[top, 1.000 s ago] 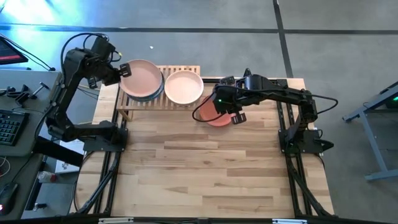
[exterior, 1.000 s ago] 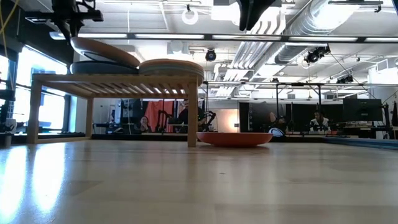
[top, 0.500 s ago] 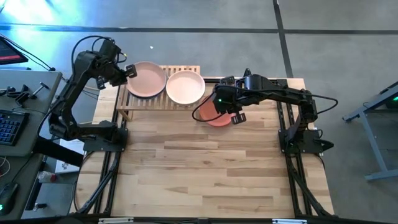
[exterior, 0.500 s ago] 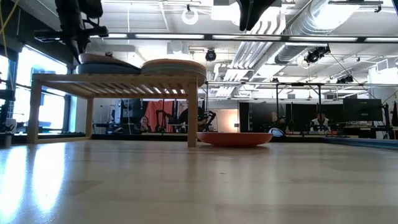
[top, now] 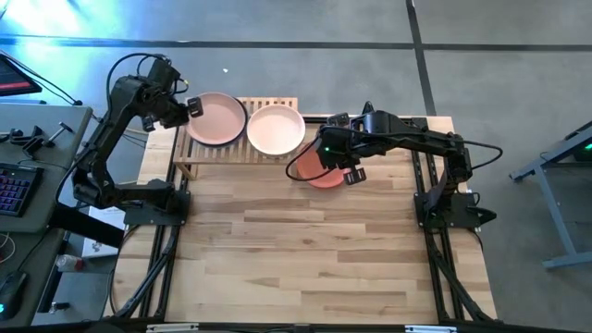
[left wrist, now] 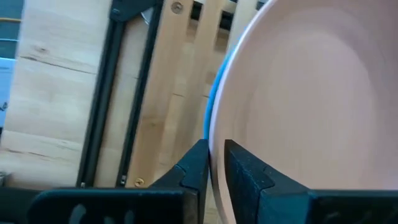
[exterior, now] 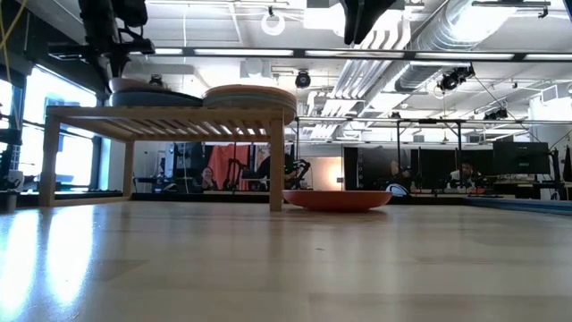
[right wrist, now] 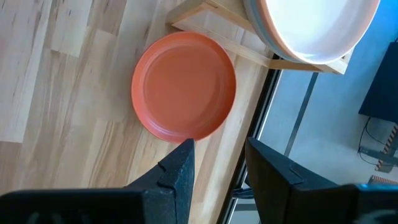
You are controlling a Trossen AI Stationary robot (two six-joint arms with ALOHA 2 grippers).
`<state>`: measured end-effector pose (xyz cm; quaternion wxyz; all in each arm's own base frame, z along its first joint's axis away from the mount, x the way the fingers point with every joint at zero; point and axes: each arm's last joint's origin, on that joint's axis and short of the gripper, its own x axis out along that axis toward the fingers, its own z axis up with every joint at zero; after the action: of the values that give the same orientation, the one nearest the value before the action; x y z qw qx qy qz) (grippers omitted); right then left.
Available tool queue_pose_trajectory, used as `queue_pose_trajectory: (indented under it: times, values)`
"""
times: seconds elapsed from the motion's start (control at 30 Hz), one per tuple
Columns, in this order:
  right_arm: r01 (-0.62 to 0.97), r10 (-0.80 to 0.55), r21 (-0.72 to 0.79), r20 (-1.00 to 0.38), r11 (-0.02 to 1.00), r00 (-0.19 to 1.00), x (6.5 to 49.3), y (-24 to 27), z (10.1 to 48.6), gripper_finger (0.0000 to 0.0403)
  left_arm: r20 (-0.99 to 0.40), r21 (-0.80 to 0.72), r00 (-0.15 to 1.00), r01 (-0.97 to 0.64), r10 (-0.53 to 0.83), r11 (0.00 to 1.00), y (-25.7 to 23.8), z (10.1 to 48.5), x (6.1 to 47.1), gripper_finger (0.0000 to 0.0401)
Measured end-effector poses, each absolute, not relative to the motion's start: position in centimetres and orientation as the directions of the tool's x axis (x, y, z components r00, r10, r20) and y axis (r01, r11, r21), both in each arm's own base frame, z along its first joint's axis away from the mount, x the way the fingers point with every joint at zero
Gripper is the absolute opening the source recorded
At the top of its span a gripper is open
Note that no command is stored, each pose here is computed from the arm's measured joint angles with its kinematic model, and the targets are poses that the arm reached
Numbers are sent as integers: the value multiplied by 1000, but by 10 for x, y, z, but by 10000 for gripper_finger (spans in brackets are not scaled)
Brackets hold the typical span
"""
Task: Place and stack plates onto a shelf
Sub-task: Stack the light pink plate on top of the black plate on the shelf, then adjust the plates on the shelf
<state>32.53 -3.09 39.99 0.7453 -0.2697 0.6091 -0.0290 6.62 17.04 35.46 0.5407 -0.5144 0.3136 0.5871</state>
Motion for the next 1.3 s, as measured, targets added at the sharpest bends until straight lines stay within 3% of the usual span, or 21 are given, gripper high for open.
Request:
queue_pose_trajectory:
  times: [0.4,0.7,1.03,1.3]
  values:
    - [-283,-372,-439,-891,853,261,326,-31,400,119,-944,-208,141,-956,297,-206,170,354,67,98]
    - [-210,-374,-431,-889,878,263,326,-34,400,119,-899,-289,206,-942,386,-169,157,378,63,96]
    - [196,-397,-351,-865,916,307,330,-57,403,119,-818,-380,381,-920,430,93,132,403,64,95]
    - [503,-310,-104,-886,858,345,335,-88,397,119,-736,-485,603,-787,308,381,111,410,75,95]
